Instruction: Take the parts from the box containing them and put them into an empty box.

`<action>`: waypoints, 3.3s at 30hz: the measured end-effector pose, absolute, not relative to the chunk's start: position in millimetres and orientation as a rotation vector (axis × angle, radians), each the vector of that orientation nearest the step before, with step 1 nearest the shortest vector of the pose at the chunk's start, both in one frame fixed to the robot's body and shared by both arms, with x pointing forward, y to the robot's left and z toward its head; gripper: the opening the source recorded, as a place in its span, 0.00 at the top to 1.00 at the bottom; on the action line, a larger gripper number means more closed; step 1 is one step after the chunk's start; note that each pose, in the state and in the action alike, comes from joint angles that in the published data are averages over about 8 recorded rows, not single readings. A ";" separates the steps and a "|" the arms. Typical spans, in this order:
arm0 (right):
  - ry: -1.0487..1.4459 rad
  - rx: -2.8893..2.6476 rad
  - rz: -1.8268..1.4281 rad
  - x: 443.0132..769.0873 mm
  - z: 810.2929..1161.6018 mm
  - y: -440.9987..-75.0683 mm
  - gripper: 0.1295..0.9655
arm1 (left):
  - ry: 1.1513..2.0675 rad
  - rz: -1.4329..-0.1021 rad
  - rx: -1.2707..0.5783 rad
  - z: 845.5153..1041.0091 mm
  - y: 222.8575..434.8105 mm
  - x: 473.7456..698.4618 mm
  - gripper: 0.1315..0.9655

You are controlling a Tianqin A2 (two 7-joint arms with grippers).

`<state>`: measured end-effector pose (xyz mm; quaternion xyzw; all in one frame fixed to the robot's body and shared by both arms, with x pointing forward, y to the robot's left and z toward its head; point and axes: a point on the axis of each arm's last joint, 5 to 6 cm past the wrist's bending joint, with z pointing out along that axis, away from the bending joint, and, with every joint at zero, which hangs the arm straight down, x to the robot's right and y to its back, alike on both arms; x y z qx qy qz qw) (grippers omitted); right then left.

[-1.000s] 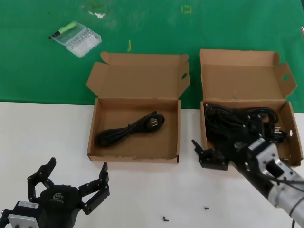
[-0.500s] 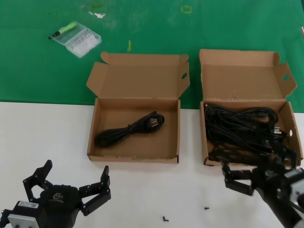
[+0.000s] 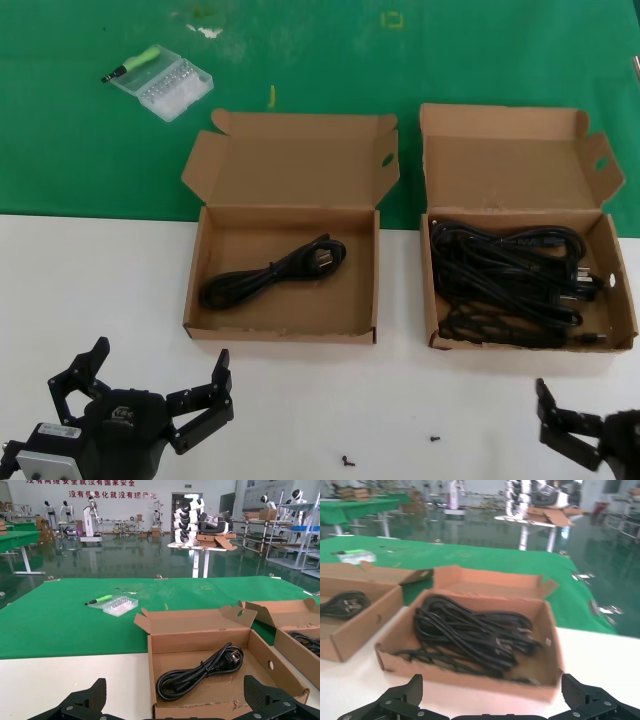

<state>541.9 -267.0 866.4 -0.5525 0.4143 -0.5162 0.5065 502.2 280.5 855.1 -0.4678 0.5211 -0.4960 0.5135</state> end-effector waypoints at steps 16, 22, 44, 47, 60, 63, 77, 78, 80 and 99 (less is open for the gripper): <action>1.092 -1.284 -1.244 518.7 858.2 -276.1 0.00 | 1.253 -1.193 -1.125 855.0 280.4 502.2 0.00; 1.092 -1.284 -1.244 518.6 858.2 -276.1 0.00 | 1.253 -1.193 -1.125 855.0 280.4 502.2 0.00; 1.092 -1.284 -1.244 518.6 858.2 -276.1 0.00 | 1.253 -1.193 -1.125 855.0 280.5 502.2 0.00; 1.092 -1.284 -1.244 518.6 858.2 -276.1 0.00 | 1.253 -1.193 -1.125 855.0 280.5 502.2 0.00; 1.092 -1.284 -1.244 518.6 858.2 -276.1 0.00 | 1.253 -1.193 -1.125 855.0 280.5 502.2 0.00; 1.092 -1.284 -1.244 518.6 858.2 -276.1 0.00 | 1.253 -1.193 -1.125 855.0 280.5 502.2 0.00; 1.092 -1.284 -1.244 518.6 858.2 -276.1 0.00 | 1.253 -1.193 -1.125 855.0 280.5 502.2 0.00; 1.092 -1.284 -1.244 518.6 858.2 -276.1 0.00 | 1.253 -1.193 -1.125 855.0 280.5 502.2 0.00; 1.092 -1.284 -1.244 518.6 858.2 -276.1 0.00 | 1.253 -1.193 -1.125 855.0 280.5 502.2 0.00; 1.092 -1.284 -1.244 518.6 858.2 -276.1 0.00 | 1.253 -1.193 -1.125 855.0 280.5 502.2 0.00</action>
